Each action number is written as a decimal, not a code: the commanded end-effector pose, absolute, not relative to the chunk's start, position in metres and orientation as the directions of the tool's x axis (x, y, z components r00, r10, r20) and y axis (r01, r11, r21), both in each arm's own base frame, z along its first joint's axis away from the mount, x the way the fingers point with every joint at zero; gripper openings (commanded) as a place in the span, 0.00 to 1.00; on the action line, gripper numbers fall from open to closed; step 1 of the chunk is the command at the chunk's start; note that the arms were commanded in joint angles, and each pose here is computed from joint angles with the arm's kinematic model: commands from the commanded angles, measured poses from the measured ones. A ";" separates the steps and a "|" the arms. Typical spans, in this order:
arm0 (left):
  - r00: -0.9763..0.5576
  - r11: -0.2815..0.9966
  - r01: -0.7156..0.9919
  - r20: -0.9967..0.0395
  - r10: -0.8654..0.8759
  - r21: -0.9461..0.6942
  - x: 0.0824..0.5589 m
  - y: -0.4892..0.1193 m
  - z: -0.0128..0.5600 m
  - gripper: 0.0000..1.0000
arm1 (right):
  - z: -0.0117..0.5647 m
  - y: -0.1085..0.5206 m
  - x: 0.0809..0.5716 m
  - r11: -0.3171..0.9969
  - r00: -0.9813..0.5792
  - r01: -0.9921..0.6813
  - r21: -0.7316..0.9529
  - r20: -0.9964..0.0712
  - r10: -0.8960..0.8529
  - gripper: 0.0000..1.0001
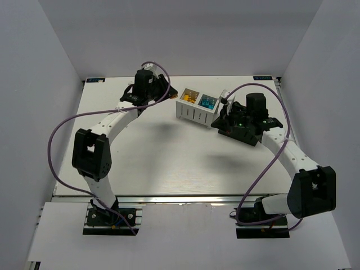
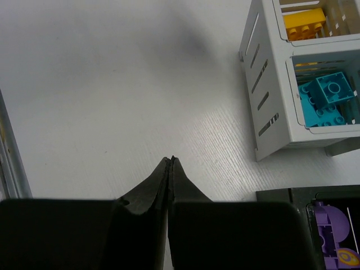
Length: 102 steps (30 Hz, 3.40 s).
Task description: Sort the legos into containers by color
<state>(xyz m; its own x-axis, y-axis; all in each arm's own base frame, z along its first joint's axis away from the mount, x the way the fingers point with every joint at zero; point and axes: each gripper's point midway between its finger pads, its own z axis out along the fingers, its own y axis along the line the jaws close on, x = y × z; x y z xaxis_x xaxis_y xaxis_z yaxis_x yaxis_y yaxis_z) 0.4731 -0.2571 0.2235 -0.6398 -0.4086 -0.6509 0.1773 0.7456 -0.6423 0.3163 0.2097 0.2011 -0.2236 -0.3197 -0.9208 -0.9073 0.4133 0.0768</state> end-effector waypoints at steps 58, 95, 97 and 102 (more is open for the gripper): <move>-0.440 0.705 -0.653 -0.620 -0.650 -0.276 0.307 0.051 0.146 0.90 | 0.186 0.209 0.298 0.283 -0.162 -0.957 0.066 -0.930 -0.330 0.89; -0.680 0.809 -0.578 -0.484 -0.551 -0.109 0.404 0.117 0.033 0.70 | 0.186 0.208 0.317 0.324 -0.189 -0.944 0.066 -0.912 -0.364 0.89; -0.677 0.809 -0.574 -0.485 -0.554 -0.122 0.405 0.115 0.034 0.66 | 0.186 0.208 0.318 0.326 -0.190 -0.943 0.066 -0.912 -0.364 0.89; -0.654 0.799 -0.570 -0.483 -0.583 -0.193 0.408 0.105 0.042 0.40 | 0.187 0.207 0.319 0.328 -0.187 -0.943 0.063 -0.912 -0.364 0.89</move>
<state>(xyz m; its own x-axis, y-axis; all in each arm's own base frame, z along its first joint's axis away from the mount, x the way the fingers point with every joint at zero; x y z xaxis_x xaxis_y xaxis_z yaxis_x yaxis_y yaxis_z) 0.3992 0.1100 0.0211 -0.6937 -0.5662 -0.4452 -0.5830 0.8043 -0.1146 0.3094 0.2048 0.1706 -0.2281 -0.3714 -0.9000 -0.9391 0.3280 0.1027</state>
